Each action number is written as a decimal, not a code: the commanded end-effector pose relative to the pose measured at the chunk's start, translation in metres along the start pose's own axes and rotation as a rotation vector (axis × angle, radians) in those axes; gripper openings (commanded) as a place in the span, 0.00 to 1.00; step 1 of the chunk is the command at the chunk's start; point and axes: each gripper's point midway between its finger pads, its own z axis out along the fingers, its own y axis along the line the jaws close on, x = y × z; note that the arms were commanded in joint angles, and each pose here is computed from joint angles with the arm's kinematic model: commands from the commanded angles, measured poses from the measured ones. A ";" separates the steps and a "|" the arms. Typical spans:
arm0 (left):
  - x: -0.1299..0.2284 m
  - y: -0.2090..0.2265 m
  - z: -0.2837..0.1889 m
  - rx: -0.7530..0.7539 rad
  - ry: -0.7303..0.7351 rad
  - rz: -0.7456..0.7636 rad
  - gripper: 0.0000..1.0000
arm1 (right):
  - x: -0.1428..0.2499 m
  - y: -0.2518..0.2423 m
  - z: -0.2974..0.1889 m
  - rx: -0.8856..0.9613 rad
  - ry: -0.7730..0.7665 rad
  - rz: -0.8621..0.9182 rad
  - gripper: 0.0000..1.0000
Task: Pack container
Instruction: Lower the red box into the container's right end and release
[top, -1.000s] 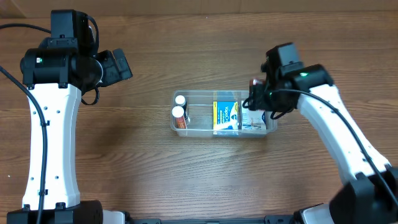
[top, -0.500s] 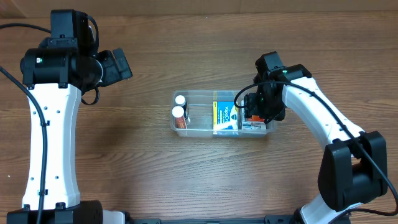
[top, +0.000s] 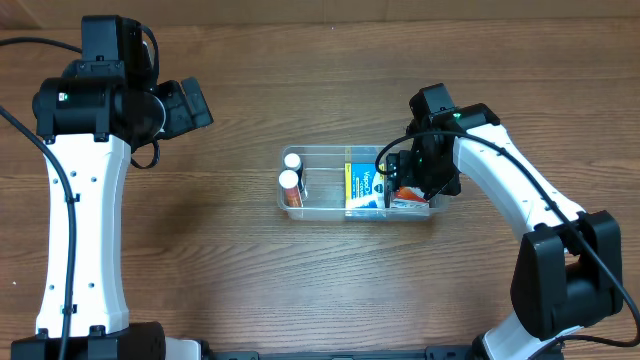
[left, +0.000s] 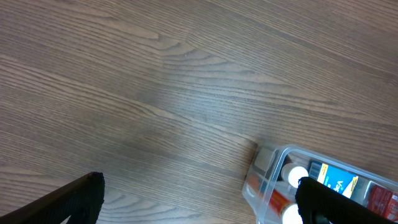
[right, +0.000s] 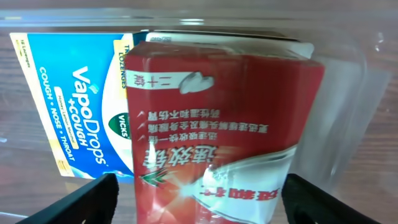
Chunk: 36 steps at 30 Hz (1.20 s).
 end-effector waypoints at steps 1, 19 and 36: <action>-0.004 0.002 -0.001 -0.008 -0.013 0.016 1.00 | -0.012 0.004 -0.017 -0.011 -0.060 -0.006 0.72; -0.004 0.002 0.000 -0.008 -0.011 0.016 1.00 | -0.025 0.006 -0.042 -0.002 -0.152 -0.046 0.32; -0.005 0.001 0.004 -0.008 -0.008 0.016 1.00 | -0.001 0.021 0.009 -0.062 -0.100 -0.122 0.05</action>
